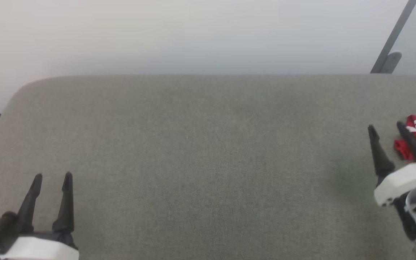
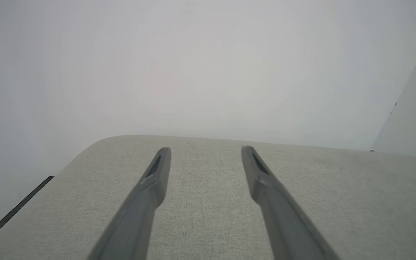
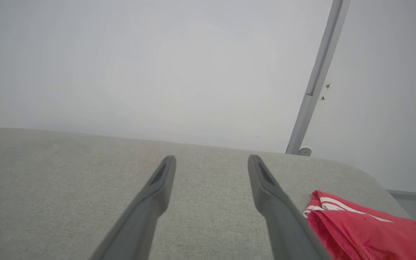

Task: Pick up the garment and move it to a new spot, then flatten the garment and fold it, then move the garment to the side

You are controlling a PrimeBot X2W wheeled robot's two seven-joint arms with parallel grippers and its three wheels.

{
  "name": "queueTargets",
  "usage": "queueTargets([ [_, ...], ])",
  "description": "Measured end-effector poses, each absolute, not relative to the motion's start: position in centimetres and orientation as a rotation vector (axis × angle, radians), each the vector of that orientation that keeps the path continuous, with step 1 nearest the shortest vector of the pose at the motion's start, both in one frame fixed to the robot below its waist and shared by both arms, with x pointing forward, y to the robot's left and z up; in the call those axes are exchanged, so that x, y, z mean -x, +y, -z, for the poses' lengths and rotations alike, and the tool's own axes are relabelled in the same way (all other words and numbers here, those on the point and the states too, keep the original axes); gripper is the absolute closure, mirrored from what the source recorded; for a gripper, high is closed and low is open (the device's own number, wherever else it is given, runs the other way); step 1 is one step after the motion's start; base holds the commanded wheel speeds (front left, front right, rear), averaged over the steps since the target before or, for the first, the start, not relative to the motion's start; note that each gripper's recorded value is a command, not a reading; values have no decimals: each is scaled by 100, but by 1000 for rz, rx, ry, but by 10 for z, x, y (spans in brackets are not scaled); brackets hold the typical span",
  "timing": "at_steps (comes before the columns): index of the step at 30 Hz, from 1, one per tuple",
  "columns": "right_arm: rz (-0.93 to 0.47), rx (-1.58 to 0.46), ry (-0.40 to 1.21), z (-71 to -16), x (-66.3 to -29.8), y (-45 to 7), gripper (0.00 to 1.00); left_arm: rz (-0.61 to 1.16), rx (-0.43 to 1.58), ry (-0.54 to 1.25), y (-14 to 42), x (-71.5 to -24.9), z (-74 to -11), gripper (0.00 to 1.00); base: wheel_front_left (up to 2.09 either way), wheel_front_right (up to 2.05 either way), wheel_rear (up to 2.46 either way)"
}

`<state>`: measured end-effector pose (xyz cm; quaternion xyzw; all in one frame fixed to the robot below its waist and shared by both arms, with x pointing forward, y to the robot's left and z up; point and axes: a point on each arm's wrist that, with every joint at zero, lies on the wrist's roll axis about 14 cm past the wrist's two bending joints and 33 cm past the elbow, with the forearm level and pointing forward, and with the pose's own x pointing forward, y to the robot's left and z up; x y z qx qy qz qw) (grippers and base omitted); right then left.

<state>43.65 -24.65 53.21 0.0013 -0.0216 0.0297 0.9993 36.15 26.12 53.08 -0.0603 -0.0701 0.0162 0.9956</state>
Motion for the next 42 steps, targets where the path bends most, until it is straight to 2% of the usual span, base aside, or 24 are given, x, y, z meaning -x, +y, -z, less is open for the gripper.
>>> queueTargets([
  [7,-56,-21,-74,-532,-411,-241,0,-50,122,-143,266,-344,-531,0,0,0,0],
  [22,-40,-51,-123,-533,-379,-232,0,-41,127,-140,262,-339,-530,0,0,0,0],
  [42,-6,-79,-124,-530,-365,-232,0,-15,138,-136,254,-343,-529,0,0,0,0],
])
